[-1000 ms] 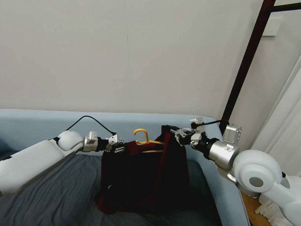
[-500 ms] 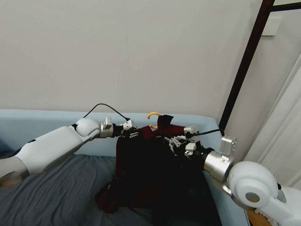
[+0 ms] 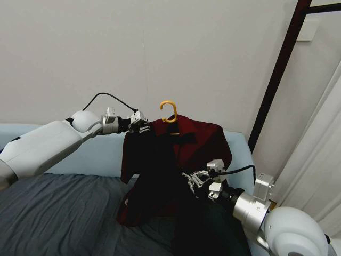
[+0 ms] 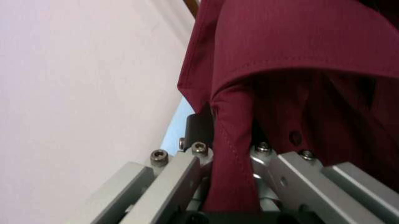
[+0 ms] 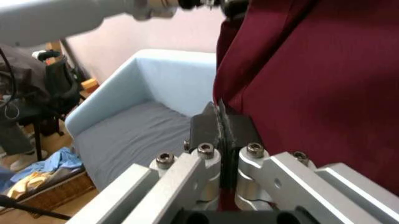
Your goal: Pick up the clothes from the sofa and hang them on the clothes hanger.
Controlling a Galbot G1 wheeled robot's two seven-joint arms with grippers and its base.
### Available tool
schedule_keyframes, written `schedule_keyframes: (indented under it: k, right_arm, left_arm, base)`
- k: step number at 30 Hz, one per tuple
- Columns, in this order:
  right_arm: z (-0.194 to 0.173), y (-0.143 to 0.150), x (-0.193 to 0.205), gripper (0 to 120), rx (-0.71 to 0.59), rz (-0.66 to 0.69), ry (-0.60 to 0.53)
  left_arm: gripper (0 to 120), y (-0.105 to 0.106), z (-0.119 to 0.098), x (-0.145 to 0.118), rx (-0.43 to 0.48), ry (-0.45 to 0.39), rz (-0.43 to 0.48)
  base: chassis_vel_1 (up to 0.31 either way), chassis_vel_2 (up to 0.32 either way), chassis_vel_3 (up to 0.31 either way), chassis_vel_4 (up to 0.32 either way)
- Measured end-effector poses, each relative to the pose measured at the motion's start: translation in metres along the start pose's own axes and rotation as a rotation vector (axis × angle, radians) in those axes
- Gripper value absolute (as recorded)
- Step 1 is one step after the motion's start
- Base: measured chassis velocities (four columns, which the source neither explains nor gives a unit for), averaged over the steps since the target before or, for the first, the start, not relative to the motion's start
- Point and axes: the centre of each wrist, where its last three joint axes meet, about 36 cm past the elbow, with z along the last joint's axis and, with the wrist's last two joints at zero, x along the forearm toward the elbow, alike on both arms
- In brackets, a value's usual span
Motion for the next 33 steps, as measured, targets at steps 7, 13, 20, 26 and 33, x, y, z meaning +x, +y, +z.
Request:
schedule_keyframes:
  k: [7, 13, 20, 26, 33]
  right_arm:
    - [-0.013, -0.011, -0.007, 0, 0.031, -0.004, 0.005]
    - [-0.016, -0.018, -0.004, 15, 0.067, 0.019, 0.028]
    - [-0.011, -0.018, 0.005, 38, 0.101, 0.034, 0.077]
    - [-0.012, -0.034, 0.024, 62, 0.227, 0.135, 0.11]
    - [-0.063, -0.056, 0.029, 88, 0.41, 0.148, 0.071]
  left_arm:
    - [1, 0.011, -0.029, 0.008, -0.038, -0.03, 0.022]
    - [1, -0.002, -0.019, 0.011, -0.036, -0.036, 0.029]
    - [1, 0.002, -0.011, 0.018, -0.058, -0.027, 0.011]
    - [1, 0.008, -0.01, 0.029, -0.118, -0.03, 0.024]
    - [1, 0.002, 0.003, 0.041, -0.165, -0.016, 0.06]
  base:
    - [0.0, 0.0, 0.0, 0.0]
    - [0.0, 0.0, 0.0, 0.0]
    - [0.0, 0.0, 0.0, 0.0]
    - [0.0, 0.0, 0.0, 0.0]
    - [0.0, 0.0, 0.0, 0.0]
